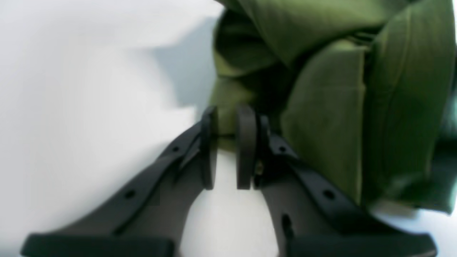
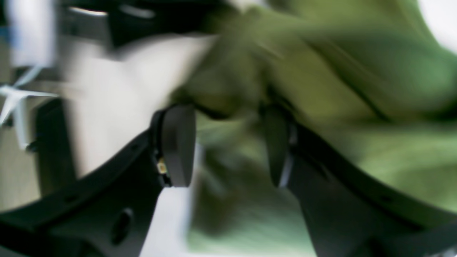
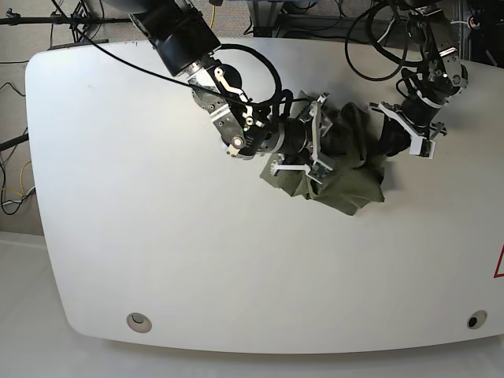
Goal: Fold the T-shirt properly
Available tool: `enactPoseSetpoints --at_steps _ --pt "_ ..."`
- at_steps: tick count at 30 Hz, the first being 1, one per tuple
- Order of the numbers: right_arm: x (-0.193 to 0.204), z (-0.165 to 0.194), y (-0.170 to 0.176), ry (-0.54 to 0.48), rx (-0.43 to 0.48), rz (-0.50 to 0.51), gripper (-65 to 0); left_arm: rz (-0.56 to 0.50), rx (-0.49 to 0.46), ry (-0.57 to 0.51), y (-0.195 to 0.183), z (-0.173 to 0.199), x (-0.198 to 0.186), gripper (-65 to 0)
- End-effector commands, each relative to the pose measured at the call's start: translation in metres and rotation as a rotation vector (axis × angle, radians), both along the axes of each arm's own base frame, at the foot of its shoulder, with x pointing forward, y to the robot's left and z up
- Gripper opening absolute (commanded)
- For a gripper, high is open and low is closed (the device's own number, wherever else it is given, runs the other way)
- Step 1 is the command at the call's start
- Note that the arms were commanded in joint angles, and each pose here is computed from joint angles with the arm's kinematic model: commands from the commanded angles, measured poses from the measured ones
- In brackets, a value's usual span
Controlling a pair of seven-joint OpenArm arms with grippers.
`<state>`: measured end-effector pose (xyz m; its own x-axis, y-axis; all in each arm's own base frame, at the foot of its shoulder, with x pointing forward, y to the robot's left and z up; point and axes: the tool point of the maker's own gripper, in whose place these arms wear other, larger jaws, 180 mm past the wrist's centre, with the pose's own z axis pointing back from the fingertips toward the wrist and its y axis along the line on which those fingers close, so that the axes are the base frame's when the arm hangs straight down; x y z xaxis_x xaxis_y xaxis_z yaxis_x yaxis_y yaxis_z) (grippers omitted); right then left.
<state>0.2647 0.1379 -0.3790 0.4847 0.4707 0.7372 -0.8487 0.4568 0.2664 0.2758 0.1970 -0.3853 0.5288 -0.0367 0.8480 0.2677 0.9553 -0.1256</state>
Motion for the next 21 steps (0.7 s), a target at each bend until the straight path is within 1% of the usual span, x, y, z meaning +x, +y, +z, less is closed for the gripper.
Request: enactPoseSetpoints --at_steps 1,4,6,12,16,21 --pt "0.010 0.016 0.012 -0.036 0.057 0.006 -33.2 -0.001 0.002 -0.045 0.003 0.013 0.006 -56.1" --pt "0.014 0.012 0.012 -0.035 0.050 0.009 -32.4 0.000 0.004 -0.046 0.003 0.013 0.006 -56.2" --pt "0.027 0.012 0.017 -0.053 0.047 0.010 -31.7 0.003 0.001 -0.047 0.002 0.014 0.003 -56.1" --pt "0.040 0.010 0.021 -0.057 0.061 -0.002 -34.8 0.003 0.003 -0.068 0.002 0.021 0.005 -56.1" --pt "0.047 0.015 0.025 -0.068 0.094 -0.011 -41.2 0.014 0.007 -0.088 0.005 0.028 0.005 -56.0" --pt "0.058 0.021 0.031 -0.078 0.159 -0.035 -50.1 0.020 0.013 -0.119 0.008 0.039 0.005 -55.8"
